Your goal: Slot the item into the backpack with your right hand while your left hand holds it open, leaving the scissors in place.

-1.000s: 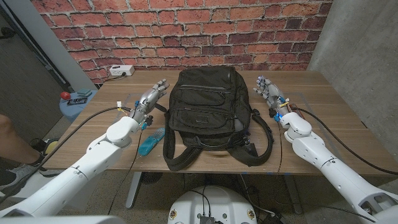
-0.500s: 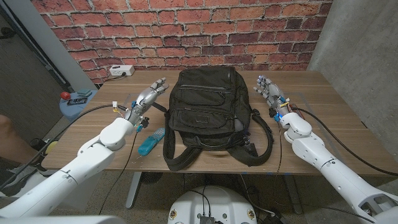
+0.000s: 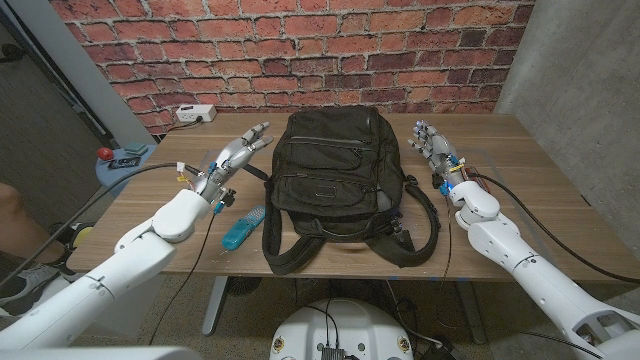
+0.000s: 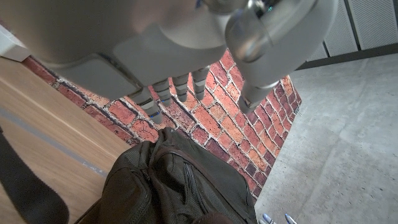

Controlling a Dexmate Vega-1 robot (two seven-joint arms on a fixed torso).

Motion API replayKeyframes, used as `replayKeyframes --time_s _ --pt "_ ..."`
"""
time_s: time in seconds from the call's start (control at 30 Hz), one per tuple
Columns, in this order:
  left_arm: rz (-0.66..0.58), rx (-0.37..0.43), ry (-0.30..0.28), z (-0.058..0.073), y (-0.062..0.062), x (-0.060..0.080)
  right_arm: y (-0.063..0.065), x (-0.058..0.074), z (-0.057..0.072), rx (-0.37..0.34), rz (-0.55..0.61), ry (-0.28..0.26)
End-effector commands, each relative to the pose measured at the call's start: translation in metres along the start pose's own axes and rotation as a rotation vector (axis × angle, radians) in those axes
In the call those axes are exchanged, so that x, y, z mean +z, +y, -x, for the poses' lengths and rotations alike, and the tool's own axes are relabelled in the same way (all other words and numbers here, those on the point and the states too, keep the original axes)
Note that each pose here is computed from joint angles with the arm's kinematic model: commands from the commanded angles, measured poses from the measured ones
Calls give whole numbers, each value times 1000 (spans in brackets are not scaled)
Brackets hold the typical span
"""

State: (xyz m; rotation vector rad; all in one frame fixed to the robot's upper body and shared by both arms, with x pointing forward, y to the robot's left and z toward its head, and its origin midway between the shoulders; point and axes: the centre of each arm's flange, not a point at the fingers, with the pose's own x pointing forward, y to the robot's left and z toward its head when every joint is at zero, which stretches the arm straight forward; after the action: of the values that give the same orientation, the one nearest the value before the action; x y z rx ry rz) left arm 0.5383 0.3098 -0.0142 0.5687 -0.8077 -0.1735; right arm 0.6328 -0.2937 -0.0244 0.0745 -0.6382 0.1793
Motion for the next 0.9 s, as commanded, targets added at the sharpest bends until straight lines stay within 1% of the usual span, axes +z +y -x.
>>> replayKeyframes --time_s 0.03,0.17,0.37,0.47,0.77,0.9 --pt "-116 -46 -67 3 -1 14 -1 -1 0 -13 -6 -5" --pt "-99 -60 -87 3 -4 18 -2 -1 2 -18 -6 -9" --pt "-146 -115 -117 3 -6 28 -3 -2 6 -29 -11 -14" --pt "-206 -153 -138 5 -6 34 -4 -2 9 -33 -13 -16" --pt "-306 -174 -172 13 -9 43 -6 0 14 -41 -15 -27" --pt "-338 -183 -173 18 -9 46 -6 -1 16 -42 -19 -32"
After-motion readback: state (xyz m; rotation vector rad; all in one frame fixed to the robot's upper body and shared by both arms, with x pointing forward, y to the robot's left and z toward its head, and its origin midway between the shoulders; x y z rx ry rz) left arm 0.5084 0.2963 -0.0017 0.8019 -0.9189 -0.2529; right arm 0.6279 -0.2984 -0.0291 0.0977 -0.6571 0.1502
